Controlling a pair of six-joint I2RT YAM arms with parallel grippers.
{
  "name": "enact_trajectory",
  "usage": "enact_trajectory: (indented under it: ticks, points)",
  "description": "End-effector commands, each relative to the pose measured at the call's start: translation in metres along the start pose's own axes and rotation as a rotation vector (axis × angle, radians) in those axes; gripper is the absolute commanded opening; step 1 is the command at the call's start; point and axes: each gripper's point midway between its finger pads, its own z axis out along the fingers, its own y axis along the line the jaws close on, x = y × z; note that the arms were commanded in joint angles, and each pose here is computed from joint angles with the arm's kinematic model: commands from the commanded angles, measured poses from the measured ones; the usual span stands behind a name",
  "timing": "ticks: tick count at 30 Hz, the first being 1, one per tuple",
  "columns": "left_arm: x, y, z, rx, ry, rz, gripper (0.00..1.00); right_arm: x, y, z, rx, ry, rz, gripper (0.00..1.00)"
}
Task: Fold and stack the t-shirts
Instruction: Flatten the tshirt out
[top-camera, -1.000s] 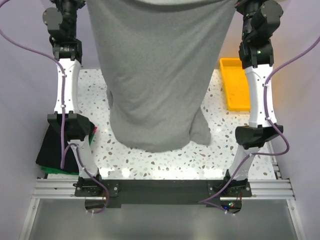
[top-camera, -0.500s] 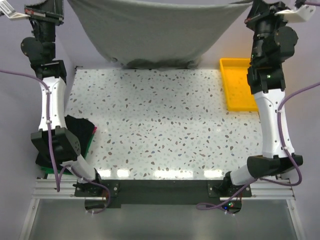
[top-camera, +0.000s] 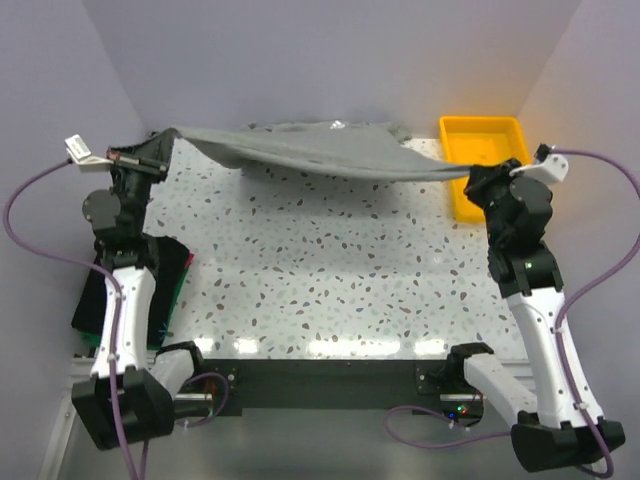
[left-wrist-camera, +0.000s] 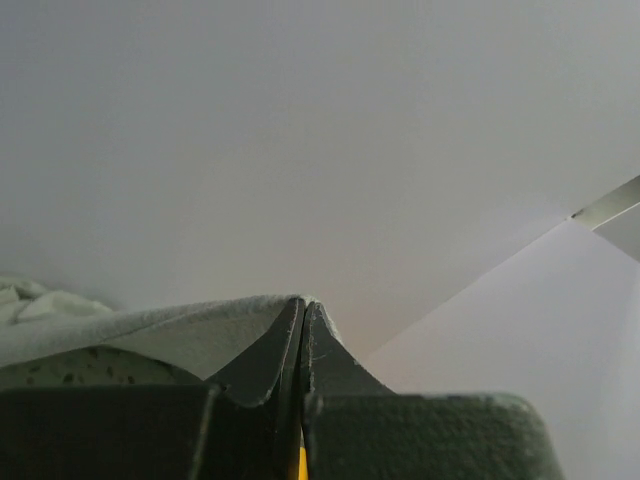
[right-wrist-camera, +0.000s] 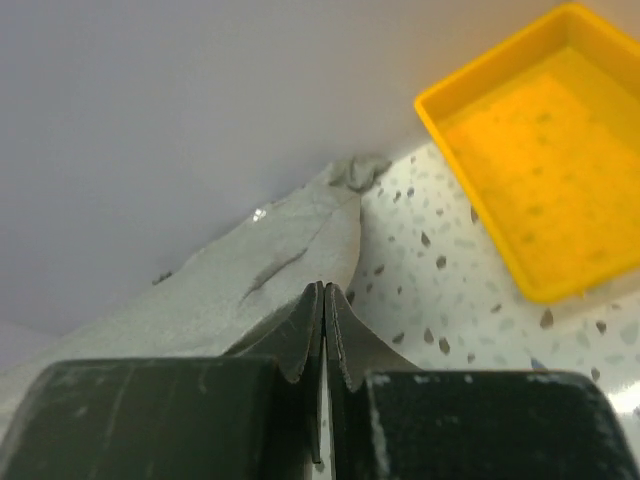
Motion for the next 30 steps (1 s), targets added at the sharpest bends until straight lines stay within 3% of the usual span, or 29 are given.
enact_trajectory:
  ticks: [1,2,12,21,26,30]
  points:
    - [0.015,0.020,-0.043,-0.118,0.027,0.044,0.00,0.049,-0.029,-0.028,0.055,0.165,0.037,0.00]
    - [0.017,0.015,-0.056,-0.129,0.025,0.051,0.00,0.061,-0.036,-0.032,0.067,0.203,0.034,0.00]
    - [0.101,0.154,-0.210,-0.756,0.242,0.034,0.00,0.215,-0.115,-0.116,0.195,0.709,0.032,0.00]
    - [0.125,0.202,-0.301,-1.157,0.264,-0.051,0.00,0.253,-0.155,-0.171,0.356,0.880,0.054,0.00]
    - [0.116,0.196,-0.309,-1.218,0.186,-0.093,0.00,0.248,-0.157,-0.190,0.398,0.873,0.118,0.00]
    - [0.111,0.187,-0.306,-1.223,0.209,-0.071,0.00,0.234,-0.147,-0.192,0.400,0.848,0.159,0.04]
